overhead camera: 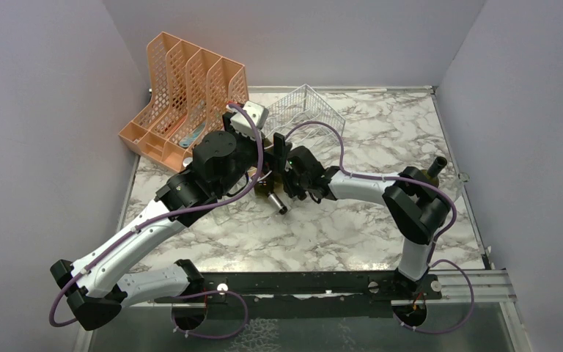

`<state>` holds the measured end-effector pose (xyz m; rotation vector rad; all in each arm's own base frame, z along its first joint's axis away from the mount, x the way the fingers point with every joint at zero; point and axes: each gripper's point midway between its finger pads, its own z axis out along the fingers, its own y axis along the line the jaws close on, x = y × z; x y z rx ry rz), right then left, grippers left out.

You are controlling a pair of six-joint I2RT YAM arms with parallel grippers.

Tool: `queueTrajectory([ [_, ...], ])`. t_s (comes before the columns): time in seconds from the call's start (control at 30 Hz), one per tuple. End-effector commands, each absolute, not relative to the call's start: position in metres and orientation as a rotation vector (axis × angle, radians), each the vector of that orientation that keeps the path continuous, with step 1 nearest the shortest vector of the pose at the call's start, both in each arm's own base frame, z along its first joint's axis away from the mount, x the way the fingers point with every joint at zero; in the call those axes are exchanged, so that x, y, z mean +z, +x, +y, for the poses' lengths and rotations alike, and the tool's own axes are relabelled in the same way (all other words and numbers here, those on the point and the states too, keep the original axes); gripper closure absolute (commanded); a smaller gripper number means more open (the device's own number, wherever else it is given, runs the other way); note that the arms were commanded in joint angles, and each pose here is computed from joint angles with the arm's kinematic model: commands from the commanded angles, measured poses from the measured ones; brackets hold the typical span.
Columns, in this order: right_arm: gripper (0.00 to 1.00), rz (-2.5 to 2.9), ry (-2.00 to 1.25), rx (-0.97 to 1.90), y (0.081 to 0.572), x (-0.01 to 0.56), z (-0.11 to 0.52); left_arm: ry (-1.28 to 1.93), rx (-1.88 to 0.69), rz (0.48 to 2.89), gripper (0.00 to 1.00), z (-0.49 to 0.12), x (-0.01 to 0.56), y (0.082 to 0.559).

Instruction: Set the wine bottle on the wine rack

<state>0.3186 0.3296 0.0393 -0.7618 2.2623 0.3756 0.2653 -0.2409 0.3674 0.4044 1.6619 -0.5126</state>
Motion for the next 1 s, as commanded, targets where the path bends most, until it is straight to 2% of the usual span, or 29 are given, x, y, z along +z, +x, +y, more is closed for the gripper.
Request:
queueTrajectory([
  [0.0,0.59,2.094,-0.721,0.464,0.345,0.081,0.363,0.381,-0.542,1.622,0.01,-0.237,0.386,0.26],
  [0.13,0.43,2.088,-0.718,0.475,0.344,0.085,0.363,0.381,-0.538,1.624,0.01,-0.236,0.386,0.26],
  [0.3,0.35,2.079,-0.701,0.469,0.342,0.093,0.358,0.38,-0.532,1.62,0.01,-0.234,0.388,0.259],
  [0.7,0.29,2.104,-0.64,0.443,0.312,0.123,0.318,0.363,-0.514,1.599,0.01,-0.224,0.396,0.256],
  [0.97,0.29,2.04,-0.473,0.333,0.296,0.191,0.26,0.353,-0.529,1.579,0.01,-0.216,0.401,0.248],
])
